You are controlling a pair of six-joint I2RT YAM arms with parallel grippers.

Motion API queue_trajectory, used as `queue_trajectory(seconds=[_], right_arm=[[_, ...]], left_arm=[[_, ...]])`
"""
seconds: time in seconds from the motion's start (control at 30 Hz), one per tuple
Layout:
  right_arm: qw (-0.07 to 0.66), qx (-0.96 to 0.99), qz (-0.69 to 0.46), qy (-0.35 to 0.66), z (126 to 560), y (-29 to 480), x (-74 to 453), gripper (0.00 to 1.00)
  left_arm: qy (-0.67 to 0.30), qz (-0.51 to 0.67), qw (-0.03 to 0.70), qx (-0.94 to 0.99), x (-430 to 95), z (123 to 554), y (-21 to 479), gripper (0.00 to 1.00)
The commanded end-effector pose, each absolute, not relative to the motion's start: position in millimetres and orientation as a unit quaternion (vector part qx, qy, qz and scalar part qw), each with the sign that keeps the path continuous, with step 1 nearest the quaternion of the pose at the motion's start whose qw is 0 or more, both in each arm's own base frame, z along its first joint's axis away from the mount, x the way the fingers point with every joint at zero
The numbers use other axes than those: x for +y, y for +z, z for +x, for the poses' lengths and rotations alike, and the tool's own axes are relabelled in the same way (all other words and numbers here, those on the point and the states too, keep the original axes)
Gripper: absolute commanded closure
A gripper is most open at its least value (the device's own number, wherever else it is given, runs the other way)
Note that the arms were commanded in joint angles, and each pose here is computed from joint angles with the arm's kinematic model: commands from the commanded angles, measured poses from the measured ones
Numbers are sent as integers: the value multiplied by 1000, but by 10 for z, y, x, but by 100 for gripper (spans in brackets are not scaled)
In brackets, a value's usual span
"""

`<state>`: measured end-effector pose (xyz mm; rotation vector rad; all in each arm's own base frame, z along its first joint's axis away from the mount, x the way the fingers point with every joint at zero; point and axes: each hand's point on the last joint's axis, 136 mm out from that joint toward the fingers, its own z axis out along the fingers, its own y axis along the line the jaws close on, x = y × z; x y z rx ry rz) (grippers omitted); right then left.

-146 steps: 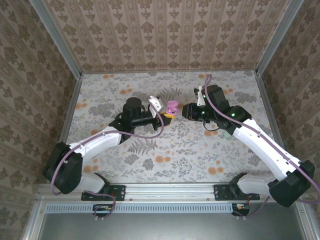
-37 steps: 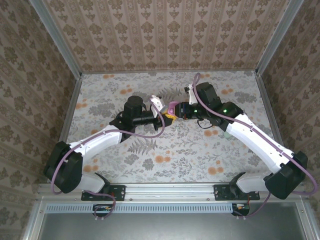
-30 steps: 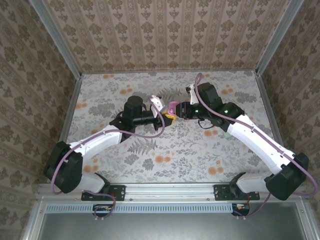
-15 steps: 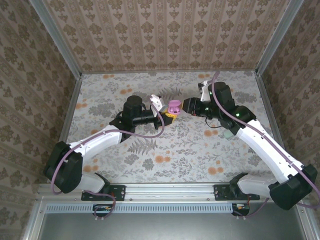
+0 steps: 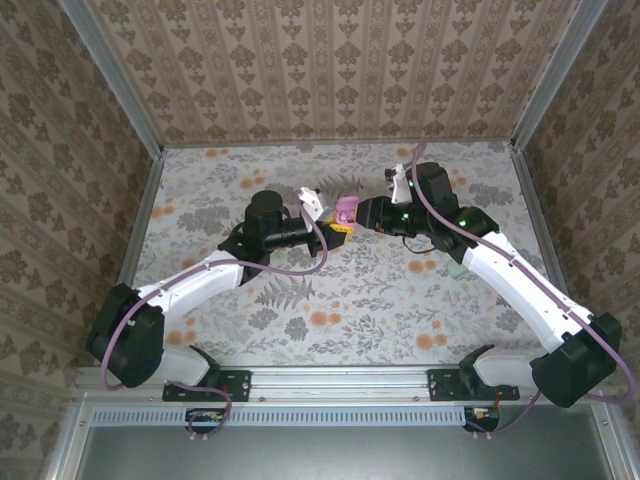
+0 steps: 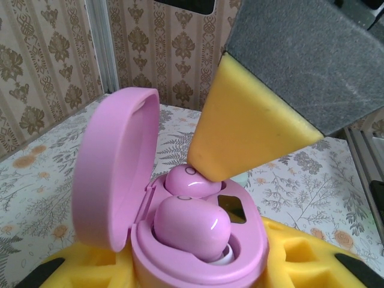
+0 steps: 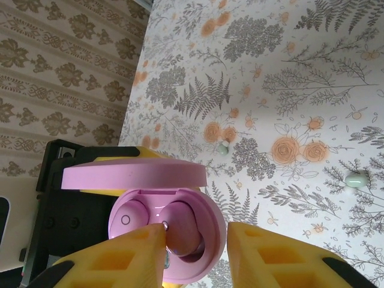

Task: Insert the wireless bluetooth earbuds into the charging case

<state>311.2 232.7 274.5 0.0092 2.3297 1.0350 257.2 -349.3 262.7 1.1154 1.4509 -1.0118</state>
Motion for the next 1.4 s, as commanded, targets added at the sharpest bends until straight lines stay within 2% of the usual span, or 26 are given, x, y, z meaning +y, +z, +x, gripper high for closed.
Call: queue_trajectory(seconds=[0.0,0.3,0.53,0.9,1.37], right_arm=[[284,874,13,393,3129,2691,2323,65],[336,830,25,445,3114,3227,2190,56],[348,809,66,470,3290,3395,2046,50],[269,828,68,487,3545,3189,2279,48],[231,848,46,476,3346,2916,2278,47]], left_arm=[[-435,462,532,561,-3500,2498,2971,73],[-434,463,531,562,-3494,2488,2969,73],[-440,467,526,558,-3498,2459,2991,73],[-449,472,522,550,-3506,2401,3061,73],[-442,470,530,551,-3518,2448,3091,73]])
